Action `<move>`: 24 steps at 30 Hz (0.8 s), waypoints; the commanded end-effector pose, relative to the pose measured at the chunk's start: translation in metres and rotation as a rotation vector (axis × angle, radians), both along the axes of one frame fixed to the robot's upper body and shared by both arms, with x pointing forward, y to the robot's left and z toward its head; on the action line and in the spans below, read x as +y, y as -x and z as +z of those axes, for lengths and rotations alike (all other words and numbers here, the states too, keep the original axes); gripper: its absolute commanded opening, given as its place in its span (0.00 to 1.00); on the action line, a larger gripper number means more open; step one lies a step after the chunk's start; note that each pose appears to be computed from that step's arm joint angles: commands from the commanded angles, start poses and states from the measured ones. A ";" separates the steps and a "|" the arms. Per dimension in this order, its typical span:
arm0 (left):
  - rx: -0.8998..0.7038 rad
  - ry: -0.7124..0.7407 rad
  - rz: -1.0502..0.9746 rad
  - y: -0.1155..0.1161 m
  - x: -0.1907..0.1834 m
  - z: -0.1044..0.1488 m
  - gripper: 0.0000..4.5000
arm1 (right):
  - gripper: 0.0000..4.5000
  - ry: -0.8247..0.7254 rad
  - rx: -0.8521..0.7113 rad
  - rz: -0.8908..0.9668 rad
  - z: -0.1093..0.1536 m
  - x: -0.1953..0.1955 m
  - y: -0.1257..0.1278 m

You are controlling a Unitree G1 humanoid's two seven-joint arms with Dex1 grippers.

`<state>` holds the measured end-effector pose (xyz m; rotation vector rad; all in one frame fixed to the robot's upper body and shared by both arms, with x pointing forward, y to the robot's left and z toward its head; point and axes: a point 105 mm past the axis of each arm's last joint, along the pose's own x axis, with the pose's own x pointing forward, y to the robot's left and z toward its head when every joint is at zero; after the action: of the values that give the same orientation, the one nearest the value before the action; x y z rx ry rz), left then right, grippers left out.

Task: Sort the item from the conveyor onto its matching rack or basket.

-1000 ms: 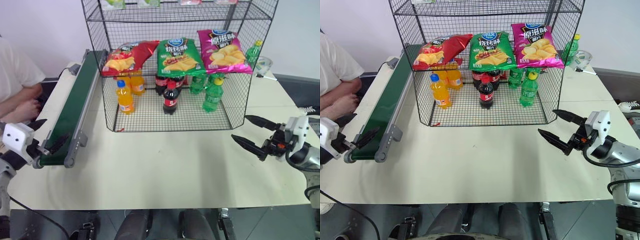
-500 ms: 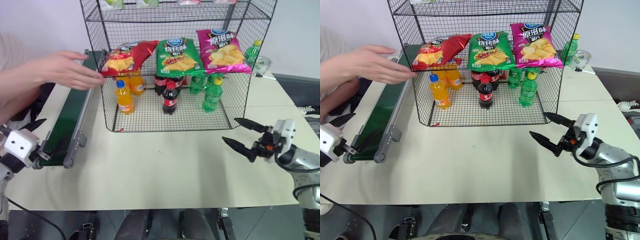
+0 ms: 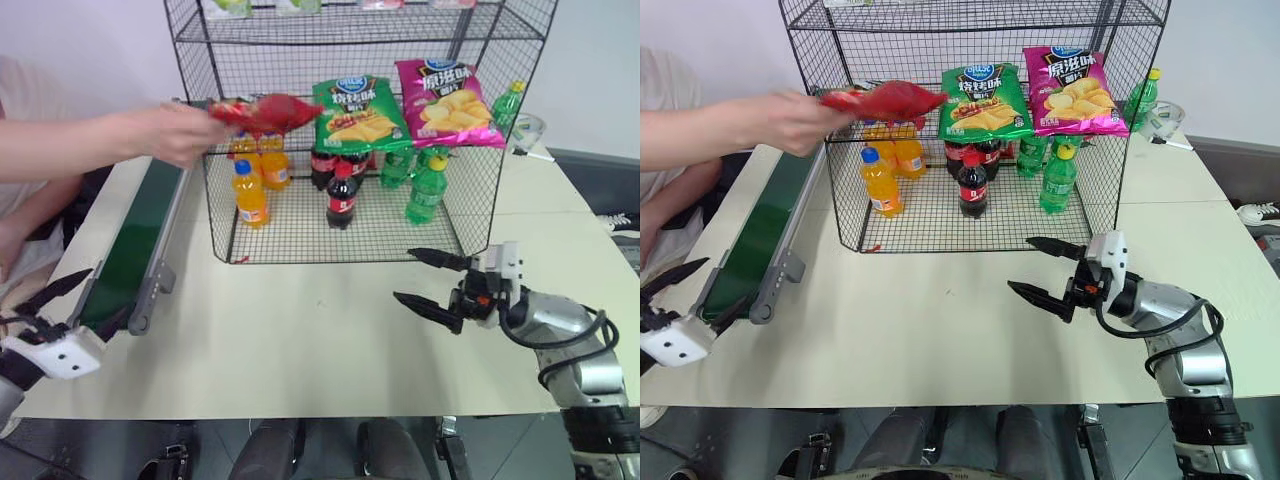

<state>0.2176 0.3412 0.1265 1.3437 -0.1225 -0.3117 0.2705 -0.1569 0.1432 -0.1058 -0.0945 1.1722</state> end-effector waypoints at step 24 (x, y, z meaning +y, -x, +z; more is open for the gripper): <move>-0.116 -0.247 0.184 0.037 0.042 -0.022 1.00 | 1.00 0.016 -0.040 0.085 -0.001 0.019 -0.004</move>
<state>0.1825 0.3827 0.1024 1.6111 -0.0430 -0.1265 0.2732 -0.1372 0.1346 -0.1272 -0.0851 1.2605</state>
